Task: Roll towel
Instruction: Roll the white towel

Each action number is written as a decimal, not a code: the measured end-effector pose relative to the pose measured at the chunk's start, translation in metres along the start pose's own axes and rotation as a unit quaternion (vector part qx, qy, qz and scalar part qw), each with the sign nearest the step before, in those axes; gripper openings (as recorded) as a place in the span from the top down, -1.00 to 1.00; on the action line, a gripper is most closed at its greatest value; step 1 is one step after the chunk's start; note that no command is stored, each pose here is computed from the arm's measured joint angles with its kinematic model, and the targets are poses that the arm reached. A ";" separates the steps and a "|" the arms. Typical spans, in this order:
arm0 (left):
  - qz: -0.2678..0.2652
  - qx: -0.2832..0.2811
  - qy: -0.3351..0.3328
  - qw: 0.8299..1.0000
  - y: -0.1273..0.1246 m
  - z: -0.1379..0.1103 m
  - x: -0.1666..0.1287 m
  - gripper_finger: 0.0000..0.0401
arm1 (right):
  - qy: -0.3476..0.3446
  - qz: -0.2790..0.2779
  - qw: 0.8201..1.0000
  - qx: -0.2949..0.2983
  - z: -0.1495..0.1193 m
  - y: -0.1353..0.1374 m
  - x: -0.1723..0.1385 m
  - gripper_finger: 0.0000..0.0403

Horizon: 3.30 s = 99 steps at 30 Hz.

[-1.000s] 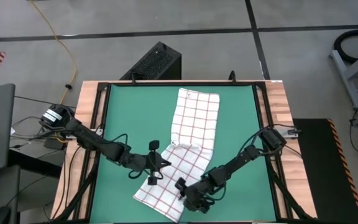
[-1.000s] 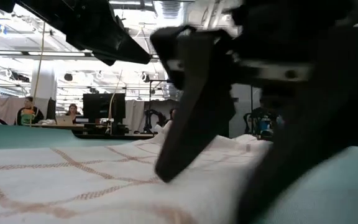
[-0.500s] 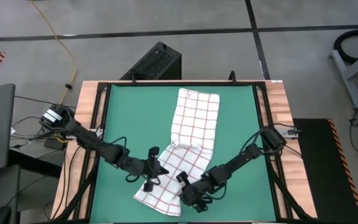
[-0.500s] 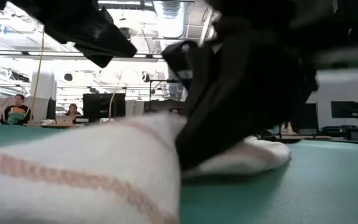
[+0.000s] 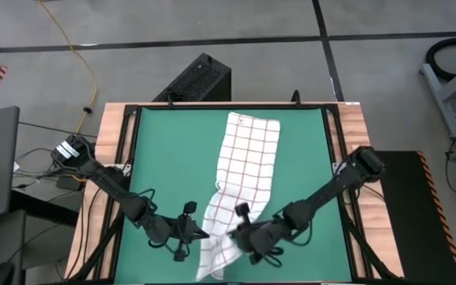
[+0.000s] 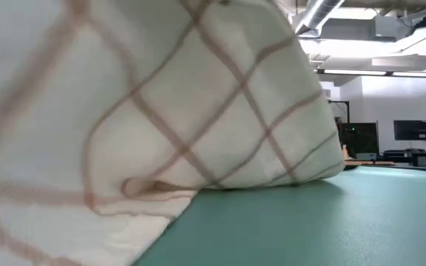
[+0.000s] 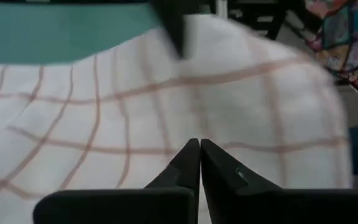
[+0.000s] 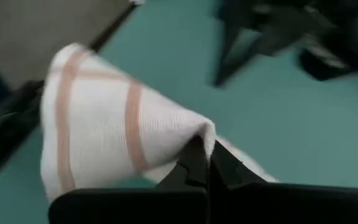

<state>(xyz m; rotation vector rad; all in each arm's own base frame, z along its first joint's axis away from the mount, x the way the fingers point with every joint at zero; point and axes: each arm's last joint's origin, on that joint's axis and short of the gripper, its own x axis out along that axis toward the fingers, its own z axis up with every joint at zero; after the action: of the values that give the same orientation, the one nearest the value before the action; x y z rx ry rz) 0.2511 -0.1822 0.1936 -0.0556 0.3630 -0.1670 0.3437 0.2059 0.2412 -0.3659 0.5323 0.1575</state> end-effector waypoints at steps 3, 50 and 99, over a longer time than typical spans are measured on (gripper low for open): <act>0.023 -0.002 -0.014 1.000 0.000 0.001 -0.001 0.99 | -0.005 -0.018 1.000 0.015 0.003 -0.017 0.001 0.97; 0.058 -0.040 0.012 0.997 -0.025 -0.018 -0.018 0.99 | 0.123 -0.033 0.980 0.151 -0.043 0.105 -0.082 0.21; 0.021 -0.031 -0.003 0.999 -0.031 -0.013 -0.019 0.99 | 0.252 -0.137 0.954 -0.090 0.012 0.150 0.021 0.97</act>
<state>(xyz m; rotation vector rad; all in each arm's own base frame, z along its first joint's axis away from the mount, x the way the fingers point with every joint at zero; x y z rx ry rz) 0.2240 -0.2093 0.1911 -0.1101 0.3635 -0.1143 0.3308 0.3504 0.1951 -0.6607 0.9665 -0.1645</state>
